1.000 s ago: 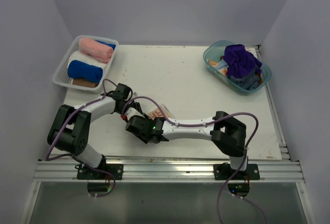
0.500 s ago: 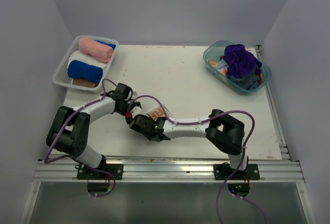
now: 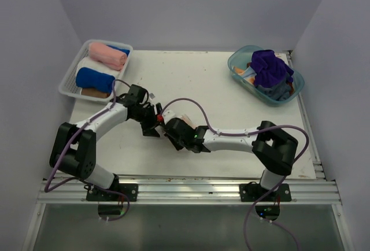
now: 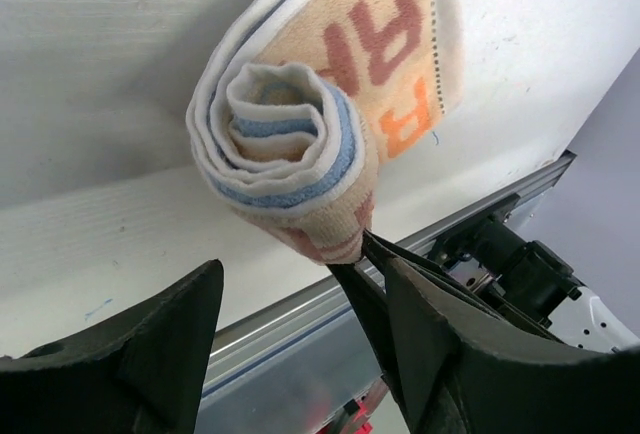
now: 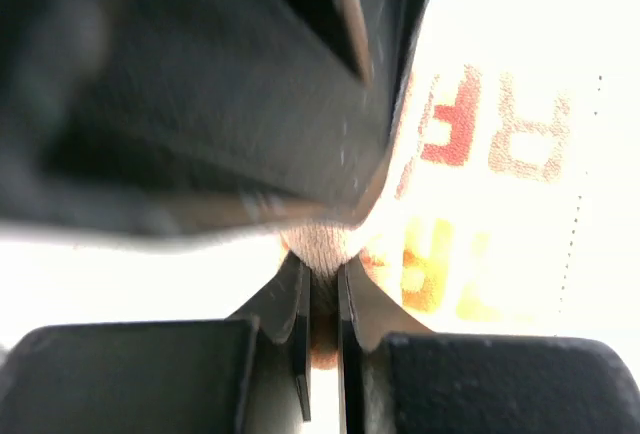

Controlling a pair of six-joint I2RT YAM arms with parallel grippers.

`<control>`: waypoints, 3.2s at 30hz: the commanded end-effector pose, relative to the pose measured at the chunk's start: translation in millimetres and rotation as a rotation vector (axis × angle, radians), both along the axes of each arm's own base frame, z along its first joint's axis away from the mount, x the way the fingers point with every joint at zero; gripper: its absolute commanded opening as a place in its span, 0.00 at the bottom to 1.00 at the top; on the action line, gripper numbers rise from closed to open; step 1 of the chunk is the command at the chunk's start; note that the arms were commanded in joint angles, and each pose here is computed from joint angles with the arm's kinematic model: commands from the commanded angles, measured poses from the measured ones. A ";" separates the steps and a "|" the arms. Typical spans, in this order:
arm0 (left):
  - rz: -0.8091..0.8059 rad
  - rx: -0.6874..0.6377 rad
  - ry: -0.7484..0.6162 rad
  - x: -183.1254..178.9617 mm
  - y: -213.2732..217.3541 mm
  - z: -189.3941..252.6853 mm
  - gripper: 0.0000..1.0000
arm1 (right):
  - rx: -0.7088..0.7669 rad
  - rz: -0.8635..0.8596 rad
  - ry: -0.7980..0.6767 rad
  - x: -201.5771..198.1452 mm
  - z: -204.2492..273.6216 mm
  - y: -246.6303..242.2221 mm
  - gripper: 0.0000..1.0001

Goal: Roll the towels
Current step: Roll the towel

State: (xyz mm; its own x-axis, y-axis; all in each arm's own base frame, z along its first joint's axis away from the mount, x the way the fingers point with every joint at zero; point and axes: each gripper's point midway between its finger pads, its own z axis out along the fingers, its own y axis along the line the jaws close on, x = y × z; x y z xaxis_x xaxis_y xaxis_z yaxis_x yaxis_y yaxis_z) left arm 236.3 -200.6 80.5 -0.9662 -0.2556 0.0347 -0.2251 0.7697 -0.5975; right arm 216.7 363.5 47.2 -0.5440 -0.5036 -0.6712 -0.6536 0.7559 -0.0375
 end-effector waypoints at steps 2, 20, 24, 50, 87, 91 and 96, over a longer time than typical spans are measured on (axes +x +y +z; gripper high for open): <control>0.010 -0.071 -0.086 11.5 -3.9 38.8 0.71 | 0.045 0.059 0.092 -16.6 -2.0 -8.4 0.00; 0.032 -0.037 -0.146 10.4 8.9 23.6 0.80 | 0.295 0.100 0.501 -32.3 -16.0 -1.8 0.00; 0.020 -0.014 -0.126 3.3 10.9 5.0 0.83 | 0.337 0.110 0.630 -35.7 -22.2 -1.5 0.00; -0.017 0.006 -0.091 6.8 -15.8 -32.9 0.33 | 0.282 0.046 0.707 -19.4 -15.5 -27.2 0.28; -0.001 -0.003 -0.009 -4.1 -16.7 -20.4 0.36 | -0.358 0.111 -0.145 -12.3 -5.3 -0.6 0.28; -0.017 -0.052 -0.013 -4.9 -23.3 -7.9 0.49 | -0.309 0.113 -0.094 -17.2 -6.9 4.1 0.02; 0.002 -0.037 -0.039 1.5 -14.4 7.6 0.65 | -0.111 0.118 0.002 -19.3 14.3 14.8 0.02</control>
